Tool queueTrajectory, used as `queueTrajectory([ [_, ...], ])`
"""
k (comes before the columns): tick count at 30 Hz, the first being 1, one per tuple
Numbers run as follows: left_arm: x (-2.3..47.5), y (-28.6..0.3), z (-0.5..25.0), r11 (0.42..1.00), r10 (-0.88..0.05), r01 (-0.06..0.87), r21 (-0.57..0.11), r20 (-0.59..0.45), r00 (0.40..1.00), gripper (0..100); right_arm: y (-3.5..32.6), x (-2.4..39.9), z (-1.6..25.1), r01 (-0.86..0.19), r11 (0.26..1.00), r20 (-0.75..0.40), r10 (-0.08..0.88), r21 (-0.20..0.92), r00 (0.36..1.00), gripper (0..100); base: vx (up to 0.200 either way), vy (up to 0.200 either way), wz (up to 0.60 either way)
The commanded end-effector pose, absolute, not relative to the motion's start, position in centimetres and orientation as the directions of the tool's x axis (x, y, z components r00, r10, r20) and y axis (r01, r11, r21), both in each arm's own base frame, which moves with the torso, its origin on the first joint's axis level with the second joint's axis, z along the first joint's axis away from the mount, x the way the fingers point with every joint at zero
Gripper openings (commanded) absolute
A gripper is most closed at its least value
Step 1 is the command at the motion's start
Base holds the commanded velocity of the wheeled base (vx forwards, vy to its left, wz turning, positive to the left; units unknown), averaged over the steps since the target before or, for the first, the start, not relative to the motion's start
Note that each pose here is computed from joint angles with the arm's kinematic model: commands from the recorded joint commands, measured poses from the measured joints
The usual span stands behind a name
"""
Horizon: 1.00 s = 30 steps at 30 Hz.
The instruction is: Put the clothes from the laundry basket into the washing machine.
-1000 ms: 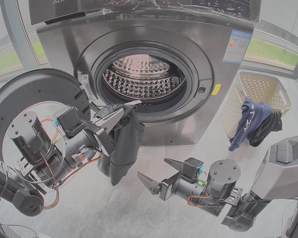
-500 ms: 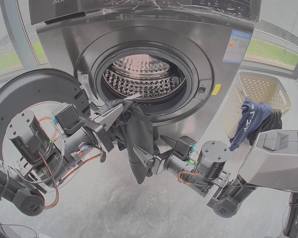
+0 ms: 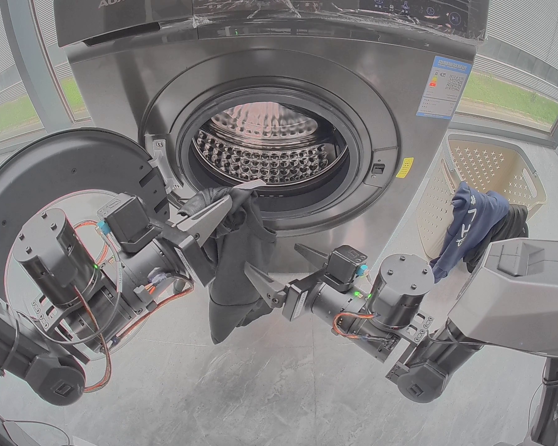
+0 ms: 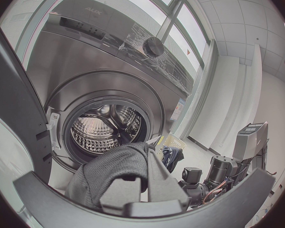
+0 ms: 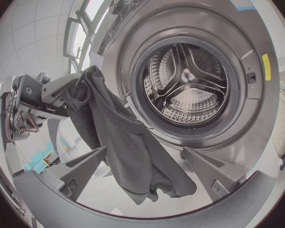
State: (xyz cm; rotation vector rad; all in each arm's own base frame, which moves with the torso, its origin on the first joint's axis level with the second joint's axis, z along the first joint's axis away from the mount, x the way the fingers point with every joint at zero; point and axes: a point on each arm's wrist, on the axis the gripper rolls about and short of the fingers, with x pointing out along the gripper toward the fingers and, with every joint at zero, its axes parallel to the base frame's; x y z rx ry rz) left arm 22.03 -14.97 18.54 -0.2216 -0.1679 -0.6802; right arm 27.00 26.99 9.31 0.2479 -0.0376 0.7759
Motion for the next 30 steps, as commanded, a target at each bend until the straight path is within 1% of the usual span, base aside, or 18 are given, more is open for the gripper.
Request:
queueTrajectory([
  [1,22.0,-15.0,18.6,0.755,-0.603,0.639,-0.148,0.229,0.764,0,28.7,28.2,8.1,-0.728,0.655,0.141,0.716,0.203,0.684,100,0.0,0.0,0.0],
  [8,22.0,-15.0,18.6,0.756,-0.601,0.638,-0.147,0.23,0.765,0,30.3,29.1,7.9,-0.752,0.629,0.177,0.732,0.198,0.658,100,0.0,0.0,0.0],
  [21,22.1,-14.9,18.4,0.757,-0.601,0.636,-0.149,0.221,0.768,0,30.9,28.9,8.5,-0.757,0.627,0.21,0.728,0.18,0.653,100,0.0,0.0,0.0],
  [22,22.1,-15.0,18.2,0.757,-0.602,0.636,-0.15,0.217,0.768,0,30.9,28.9,8.6,-0.758,0.627,0.212,0.728,0.18,0.653,0,0.0,0.0,0.0],
  [26,22.6,-14.7,18.0,0.77,-0.589,0.62,-0.149,0.207,0.781,0,30.7,28.4,9.4,-0.76,0.624,0.224,0.726,0.181,0.65,0,0.0,0.0,0.0],
  [27,22.9,-14.6,17.8,0.775,-0.583,0.614,-0.149,0.205,0.786,0,30.3,28.1,10.2,-0.752,0.633,0.231,0.716,0.182,0.659,0,0.0,0.0,0.0],
  [30,23.1,-14.3,17.9,0.783,-0.571,0.605,-0.148,0.217,0.792,0,29.4,27.3,10.8,-0.748,0.638,0.221,0.715,0.183,0.664,0,0.0,0.0,0.0],
])
